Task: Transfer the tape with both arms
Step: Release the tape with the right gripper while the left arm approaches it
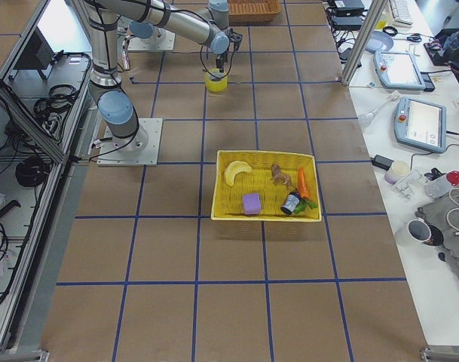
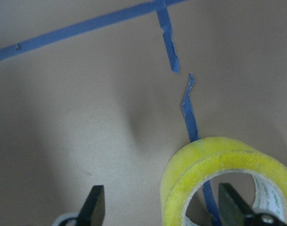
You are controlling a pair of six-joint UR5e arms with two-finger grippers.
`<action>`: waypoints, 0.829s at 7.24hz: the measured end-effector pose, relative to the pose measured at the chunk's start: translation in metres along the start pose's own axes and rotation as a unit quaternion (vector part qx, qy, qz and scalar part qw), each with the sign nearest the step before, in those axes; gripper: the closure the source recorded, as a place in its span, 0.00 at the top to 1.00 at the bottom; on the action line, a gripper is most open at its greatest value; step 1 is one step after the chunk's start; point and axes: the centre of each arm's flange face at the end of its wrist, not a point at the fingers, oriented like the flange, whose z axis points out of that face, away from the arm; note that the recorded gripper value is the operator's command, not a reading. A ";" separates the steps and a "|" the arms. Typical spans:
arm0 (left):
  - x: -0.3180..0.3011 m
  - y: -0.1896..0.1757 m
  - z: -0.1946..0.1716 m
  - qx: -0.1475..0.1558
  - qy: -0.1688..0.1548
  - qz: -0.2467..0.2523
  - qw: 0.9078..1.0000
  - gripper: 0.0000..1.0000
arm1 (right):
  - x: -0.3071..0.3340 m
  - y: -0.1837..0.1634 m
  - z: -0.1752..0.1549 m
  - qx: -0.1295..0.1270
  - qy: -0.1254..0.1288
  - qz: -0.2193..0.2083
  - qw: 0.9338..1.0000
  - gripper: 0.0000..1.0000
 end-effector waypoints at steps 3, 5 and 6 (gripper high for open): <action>0.004 0.007 0.007 -0.008 0.000 0.003 1.000 1.00 | 0.003 -0.088 -0.095 -0.031 0.026 -0.033 0.999 1.00; 0.006 0.018 0.018 -0.019 0.000 0.005 1.000 1.00 | 0.048 -0.133 -0.165 -0.050 0.035 -0.113 0.992 1.00; 0.009 0.023 0.026 -0.027 0.001 0.007 1.000 1.00 | 0.081 -0.149 -0.194 -0.050 0.030 -0.140 0.988 1.00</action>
